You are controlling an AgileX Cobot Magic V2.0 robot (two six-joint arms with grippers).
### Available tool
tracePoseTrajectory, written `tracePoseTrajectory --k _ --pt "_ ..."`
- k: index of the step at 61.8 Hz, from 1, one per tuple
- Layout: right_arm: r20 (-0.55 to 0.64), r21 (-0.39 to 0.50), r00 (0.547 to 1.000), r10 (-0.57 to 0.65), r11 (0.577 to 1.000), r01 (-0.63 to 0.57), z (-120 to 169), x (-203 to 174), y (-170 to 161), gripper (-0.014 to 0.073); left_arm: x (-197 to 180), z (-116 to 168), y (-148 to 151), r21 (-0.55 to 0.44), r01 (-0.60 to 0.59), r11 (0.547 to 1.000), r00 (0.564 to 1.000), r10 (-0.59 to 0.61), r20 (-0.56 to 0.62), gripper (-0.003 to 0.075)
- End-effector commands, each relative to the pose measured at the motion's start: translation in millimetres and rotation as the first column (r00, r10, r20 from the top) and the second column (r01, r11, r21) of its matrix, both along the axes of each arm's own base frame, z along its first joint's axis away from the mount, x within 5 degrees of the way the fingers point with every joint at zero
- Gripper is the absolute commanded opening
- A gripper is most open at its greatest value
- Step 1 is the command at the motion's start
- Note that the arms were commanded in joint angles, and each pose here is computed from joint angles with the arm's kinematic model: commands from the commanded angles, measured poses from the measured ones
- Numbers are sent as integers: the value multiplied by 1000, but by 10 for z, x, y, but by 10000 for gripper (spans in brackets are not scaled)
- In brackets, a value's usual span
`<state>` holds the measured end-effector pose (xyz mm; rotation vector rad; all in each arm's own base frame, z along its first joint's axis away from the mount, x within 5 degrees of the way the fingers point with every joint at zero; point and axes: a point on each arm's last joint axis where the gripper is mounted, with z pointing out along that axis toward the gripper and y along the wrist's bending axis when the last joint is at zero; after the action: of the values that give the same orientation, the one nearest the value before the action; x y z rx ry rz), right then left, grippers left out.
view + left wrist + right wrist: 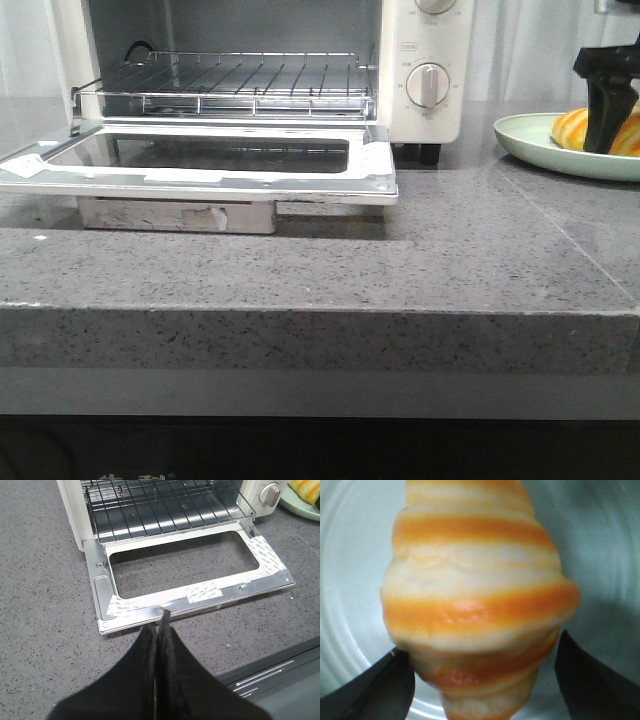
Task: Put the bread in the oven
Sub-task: 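Close the right gripper on the striped bread and lift it, then carry the bread with the right gripper into the open oven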
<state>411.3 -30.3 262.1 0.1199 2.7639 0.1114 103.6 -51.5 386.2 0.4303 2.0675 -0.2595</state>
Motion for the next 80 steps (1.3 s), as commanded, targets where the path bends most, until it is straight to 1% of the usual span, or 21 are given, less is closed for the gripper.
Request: tracePoseTrajectory --k 1,6,11,16,23,32,38,44,52,56,61,68,77,80 --pt "78 -18 997 9 1000 -7 293 -12 -22 546 3 133 -4 -46 5 999 997 -1 80 -18" --pt "65 -18 998 14 1000 -13 294 -15 -21 432 3 133 -4 -46 5 999 997 -1 80 -18" --pt "64 -23 998 24 999 -22 311 -20 -21 283 3 133 -4 -46 5 999 997 -1 80 -18" --pt "77 -25 997 24 999 -23 345 -25 -21 209 3 133 -4 -46 5 999 997 -1 80 -18" --pt "97 -26 995 26 999 -23 457 -55 -16 204 3 133 -4 -46 5 999 997 -1 80 -18" --pt "136 -21 990 28 999 -25 704 -189 6 204 4 133 -3 -44 5 999 997 -1 80 -18" --pt "166 -2 986 29 1000 -29 911 -334 41 204 4 133 -3 -44 5 999 997 -1 80 -18" --pt "170 43 985 36 998 -43 1091 -509 103 204 4 133 -3 -44 5 999 997 -1 80 -18" --pt "179 64 982 66 995 -78 1242 -772 236 204 4 133 -3 -44 5 999 997 -1 80 -18" --pt "203 62 975 92 992 -107 1305 -916 339 204 4 133 -3 -44 5 999 997 -1 80 -18" --pt "220 59 963 157 983 -174 1331 -1126 556 204 4 133 -3 -44 5 999 997 -1 80 -18" --pt "219 59 944 246 963 -264 1333 -1419 798 204 4 133 -3 -44 5 999 997 -1 80 -18" --pt "235 95 911 339 925 -369 1339 -1718 1056 204 4 133 -3 -44 5 999 997 -1 80 -18" --pt "238 114 895 376 905 -411 1341 -1798 1161 204 4 133 -3 -44 5 999 997 -1 80 -18"
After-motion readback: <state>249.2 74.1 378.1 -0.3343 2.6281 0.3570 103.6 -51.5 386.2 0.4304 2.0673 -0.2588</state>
